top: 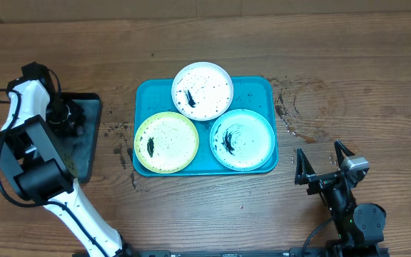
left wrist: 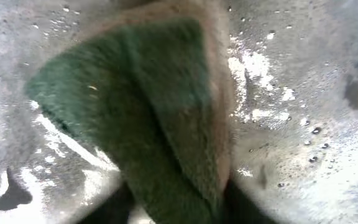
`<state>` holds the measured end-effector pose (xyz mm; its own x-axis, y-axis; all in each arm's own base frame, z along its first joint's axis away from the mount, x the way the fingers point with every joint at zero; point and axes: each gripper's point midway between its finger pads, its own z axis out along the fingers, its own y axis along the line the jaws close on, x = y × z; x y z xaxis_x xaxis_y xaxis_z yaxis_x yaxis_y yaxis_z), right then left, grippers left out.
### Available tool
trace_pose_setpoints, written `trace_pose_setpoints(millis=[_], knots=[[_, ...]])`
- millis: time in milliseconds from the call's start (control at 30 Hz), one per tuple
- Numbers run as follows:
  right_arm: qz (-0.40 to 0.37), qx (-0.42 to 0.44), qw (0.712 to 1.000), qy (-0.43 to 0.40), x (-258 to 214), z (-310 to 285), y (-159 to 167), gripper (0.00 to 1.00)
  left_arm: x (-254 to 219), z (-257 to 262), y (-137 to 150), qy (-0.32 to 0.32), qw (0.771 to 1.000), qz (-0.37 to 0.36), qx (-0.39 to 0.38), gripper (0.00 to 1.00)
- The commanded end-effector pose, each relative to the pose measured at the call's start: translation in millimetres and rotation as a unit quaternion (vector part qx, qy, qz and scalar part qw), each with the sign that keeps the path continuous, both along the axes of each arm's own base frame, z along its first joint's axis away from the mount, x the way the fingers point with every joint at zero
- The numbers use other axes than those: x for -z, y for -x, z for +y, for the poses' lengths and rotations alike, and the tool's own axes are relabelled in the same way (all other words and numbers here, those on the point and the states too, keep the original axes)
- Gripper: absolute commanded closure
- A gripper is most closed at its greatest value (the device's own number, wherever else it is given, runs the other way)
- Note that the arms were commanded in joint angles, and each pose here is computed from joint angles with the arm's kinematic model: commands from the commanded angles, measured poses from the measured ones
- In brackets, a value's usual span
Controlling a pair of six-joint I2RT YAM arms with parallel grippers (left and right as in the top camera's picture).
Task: Clean dirty plates on tray and stack at the side
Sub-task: 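Dip and rub the held sponge in the basin water with left gripper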
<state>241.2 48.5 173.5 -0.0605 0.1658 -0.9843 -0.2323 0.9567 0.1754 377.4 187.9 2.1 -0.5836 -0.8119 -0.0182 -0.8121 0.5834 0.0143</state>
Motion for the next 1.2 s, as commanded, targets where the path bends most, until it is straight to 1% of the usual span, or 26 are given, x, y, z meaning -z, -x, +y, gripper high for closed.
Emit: trace_pose_setpoints(millis=[0, 200, 233, 300, 400, 467, 533, 700, 767, 800, 833, 900, 933, 967, 1100, 1167], knots=[[-0.003, 0.006, 1.000, 0.003, 1.8, -2.2, -0.6, 0.00, 11.3, 2.9, 6.9, -0.002, 1.000, 0.017, -0.002, 0.01], [-0.003, 0.006, 1.000, 0.003, 1.8, -2.2, -0.6, 0.00, 10.2, 16.9, 11.0, -0.041, 0.999, 0.031, -0.003, 0.00], [-0.003, 0.006, 1.000, 0.003, 1.8, -2.2, -0.6, 0.00, 10.2, 16.9, 10.8, -0.041, 0.999, 0.031, -0.003, 0.02], [-0.003, 0.006, 1.000, 0.003, 1.8, -2.2, -0.6, 0.00, 10.3, 16.9, 10.7, -0.041, 0.999, 0.030, -0.003, 0.12], [-0.003, 0.006, 1.000, 0.003, 1.7, -2.2, -0.6, 0.00, 10.3, 17.1, 10.2, -0.042, 0.999, 0.029, -0.003, 0.35], [-0.003, 0.006, 1.000, 0.003, 1.8, -2.2, -0.6, 0.00, 10.3, 17.5, 9.4, -0.042, 0.999, 0.028, -0.003, 0.56], [-0.003, 0.006, 1.000, 0.003, 1.8, -2.2, -0.6, 0.00, 10.3, 18.1, 8.6, -0.044, 0.999, 0.026, -0.003, 0.64], [-0.003, 0.006, 1.000, 0.003, 1.8, -2.2, -0.6, 0.00, 10.2, 18.8, 7.8, -0.045, 0.999, 0.025, -0.003, 0.68], [-0.003, 0.006, 1.000, 0.003, 1.8, -2.2, -0.6, 0.00, 9.8, 21.1, 9.1, -0.052, 0.998, 0.028, -0.003, 0.66], [-0.003, 0.006, 1.000, 0.003, 1.7, -2.2, -0.6, 0.00, 9.7, 22.3, 9.7, -0.056, 0.998, 0.030, -0.003, 0.54], [-0.003, 0.006, 1.000, 0.003, 1.8, -2.2, -0.6, 0.00, 9.4, 23.6, 10.3, -0.060, 0.998, 0.032, -0.003, 0.36], [-0.003, 0.006, 1.000, 0.003, 1.8, -2.2, -0.6, 0.00, 9.2, 24.9, 11.1, -0.064, 0.997, 0.034, -0.003, 0.21], [-0.003, 0.006, 1.000, 0.003, 1.8, -2.2, -0.6, 0.00, 9.2, 24.8, 11.0, -0.063, 0.997, 0.034, -0.003, 0.07], [-0.003, 0.006, 1.000, 0.003, 1.7, -2.2, -0.6, 0.00, 9.2, 24.9, 10.9, -0.064, 0.997, 0.034, -0.003, 0.00], [-0.003, 0.006, 1.000, 0.003, 1.7, -2.2, -0.6, 0.00, 9.4, 25.2, 8.4, -0.064, 0.998, 0.028, -0.004, 0.00], [-0.003, 0.006, 1.000, 0.003, 1.8, -2.2, -0.6, 0.00, 9.6, 24.4, 6.9, -0.061, 0.998, 0.025, -0.004, 0.07]])
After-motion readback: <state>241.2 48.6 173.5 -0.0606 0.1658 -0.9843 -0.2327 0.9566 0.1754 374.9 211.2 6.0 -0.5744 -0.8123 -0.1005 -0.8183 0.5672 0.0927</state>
